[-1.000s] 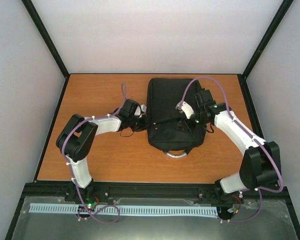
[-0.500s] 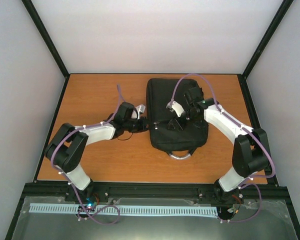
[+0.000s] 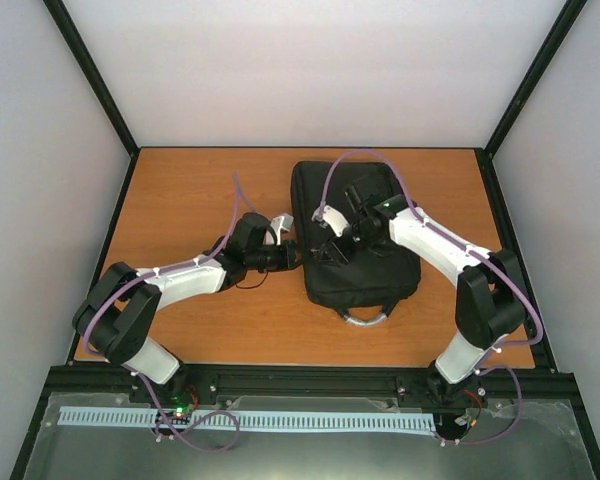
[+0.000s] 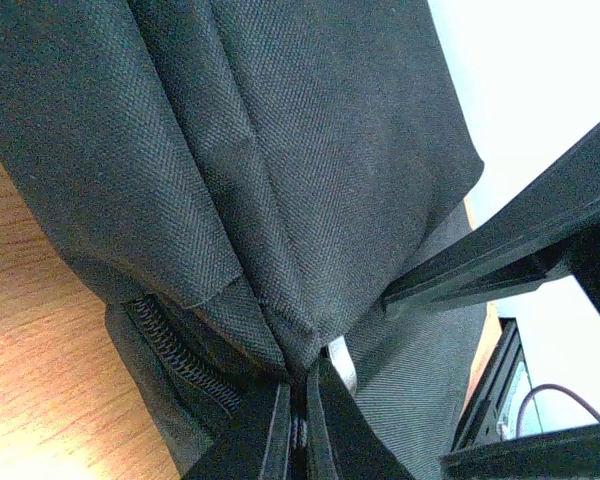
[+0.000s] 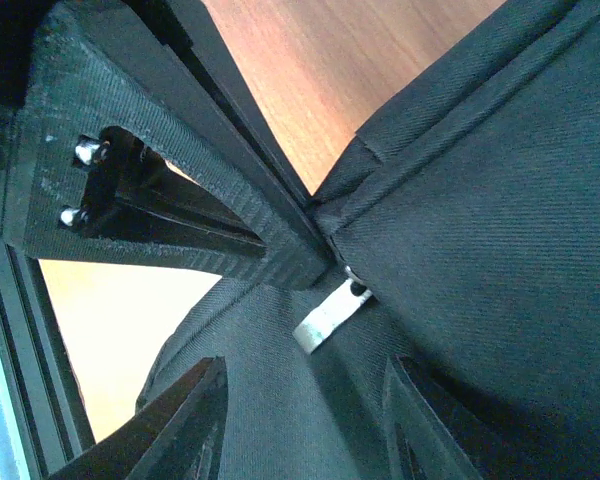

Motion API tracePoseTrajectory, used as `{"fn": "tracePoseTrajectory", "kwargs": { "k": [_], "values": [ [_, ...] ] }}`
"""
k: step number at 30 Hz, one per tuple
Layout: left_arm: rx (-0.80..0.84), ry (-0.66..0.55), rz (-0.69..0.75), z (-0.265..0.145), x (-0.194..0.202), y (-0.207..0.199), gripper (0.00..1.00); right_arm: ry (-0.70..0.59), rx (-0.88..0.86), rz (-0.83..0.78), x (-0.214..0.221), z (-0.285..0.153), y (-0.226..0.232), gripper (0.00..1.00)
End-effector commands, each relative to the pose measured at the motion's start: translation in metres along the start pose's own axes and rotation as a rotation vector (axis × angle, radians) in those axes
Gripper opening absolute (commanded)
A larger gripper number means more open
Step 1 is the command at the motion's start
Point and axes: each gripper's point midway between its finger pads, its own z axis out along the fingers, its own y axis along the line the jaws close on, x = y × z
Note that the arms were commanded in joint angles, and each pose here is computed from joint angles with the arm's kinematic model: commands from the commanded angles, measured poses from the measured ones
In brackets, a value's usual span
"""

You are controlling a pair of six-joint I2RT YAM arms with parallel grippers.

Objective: Pack the student bag
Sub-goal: Adjust the student bag at the center of the board, then zip the student bag at the center of the board.

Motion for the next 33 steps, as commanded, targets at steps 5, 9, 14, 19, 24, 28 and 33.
{"fn": "tracePoseTrajectory", "kwargs": {
  "k": [5, 9, 14, 19, 24, 28, 33],
  "values": [
    [0.174, -0.119, 0.117, -0.013, -0.028, -0.057, 0.01, 0.015, 0.004, -0.027, -0.007, 0.013, 0.008, 0.46],
    [0.184, -0.115, 0.130, -0.012, -0.027, -0.062, 0.01, 0.028, 0.033, -0.023, -0.005, 0.019, 0.002, 0.46],
    [0.181, -0.112, 0.138, -0.013, -0.026, -0.063, 0.01, 0.039, 0.053, -0.011, -0.003, 0.025, -0.006, 0.40],
    [0.183, -0.112, 0.138, -0.013, -0.025, -0.063, 0.01, 0.051, 0.059, -0.003, -0.001, 0.031, -0.011, 0.36],
    [0.174, -0.107, 0.140, -0.012, -0.024, -0.061, 0.01, 0.059, 0.057, -0.003, 0.001, 0.034, -0.012, 0.27],
    [0.163, -0.105, 0.138, -0.012, -0.021, -0.058, 0.01, 0.064, 0.081, -0.012, 0.002, 0.032, -0.015, 0.21],
    [0.147, -0.102, 0.132, -0.010, -0.020, -0.053, 0.01, 0.081, 0.127, -0.009, 0.006, 0.029, -0.022, 0.14]
  ]
}}
